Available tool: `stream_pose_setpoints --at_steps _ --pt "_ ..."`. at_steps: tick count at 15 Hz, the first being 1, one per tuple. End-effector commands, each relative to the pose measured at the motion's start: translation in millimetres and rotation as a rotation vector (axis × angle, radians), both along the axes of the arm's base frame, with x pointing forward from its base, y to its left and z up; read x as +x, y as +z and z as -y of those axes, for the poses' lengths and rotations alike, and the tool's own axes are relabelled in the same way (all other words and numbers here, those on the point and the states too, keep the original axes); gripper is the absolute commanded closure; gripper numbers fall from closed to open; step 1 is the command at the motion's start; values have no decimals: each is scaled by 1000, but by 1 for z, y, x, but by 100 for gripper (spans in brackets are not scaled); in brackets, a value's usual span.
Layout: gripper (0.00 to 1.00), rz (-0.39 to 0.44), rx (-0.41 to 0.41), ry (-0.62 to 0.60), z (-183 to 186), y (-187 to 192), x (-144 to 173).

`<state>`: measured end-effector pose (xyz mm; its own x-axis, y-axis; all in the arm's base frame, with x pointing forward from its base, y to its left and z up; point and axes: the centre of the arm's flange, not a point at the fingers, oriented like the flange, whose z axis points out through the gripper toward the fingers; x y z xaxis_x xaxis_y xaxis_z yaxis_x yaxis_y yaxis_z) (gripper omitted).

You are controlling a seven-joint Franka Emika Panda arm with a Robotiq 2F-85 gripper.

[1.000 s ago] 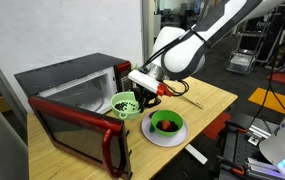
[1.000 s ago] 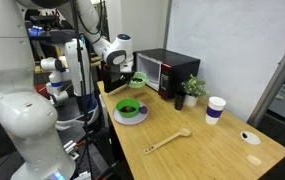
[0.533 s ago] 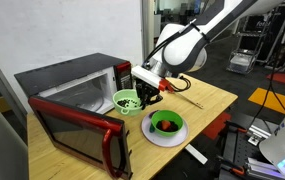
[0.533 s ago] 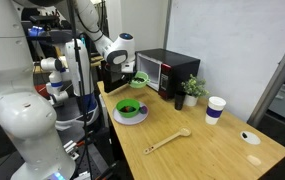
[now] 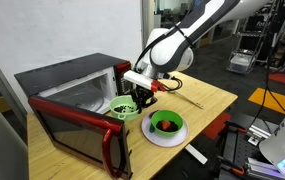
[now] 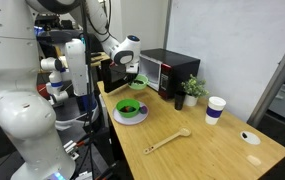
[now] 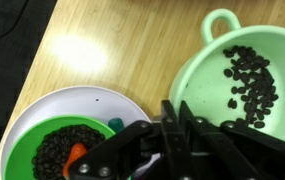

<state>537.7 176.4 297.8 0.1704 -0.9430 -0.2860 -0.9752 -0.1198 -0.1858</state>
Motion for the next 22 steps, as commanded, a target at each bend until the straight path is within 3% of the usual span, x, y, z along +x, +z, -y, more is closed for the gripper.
stream_pose_setpoints --at_steps 1,7,18,19,22 --pt "98 -61 -11 54 -11 -19 49" --pt "98 -130 -54 95 -20 -51 87" --pt "98 -186 -81 136 -34 -88 98" --pt "69 -188 -84 136 -34 -90 97" --pt "52 -188 -92 140 -35 -90 96"
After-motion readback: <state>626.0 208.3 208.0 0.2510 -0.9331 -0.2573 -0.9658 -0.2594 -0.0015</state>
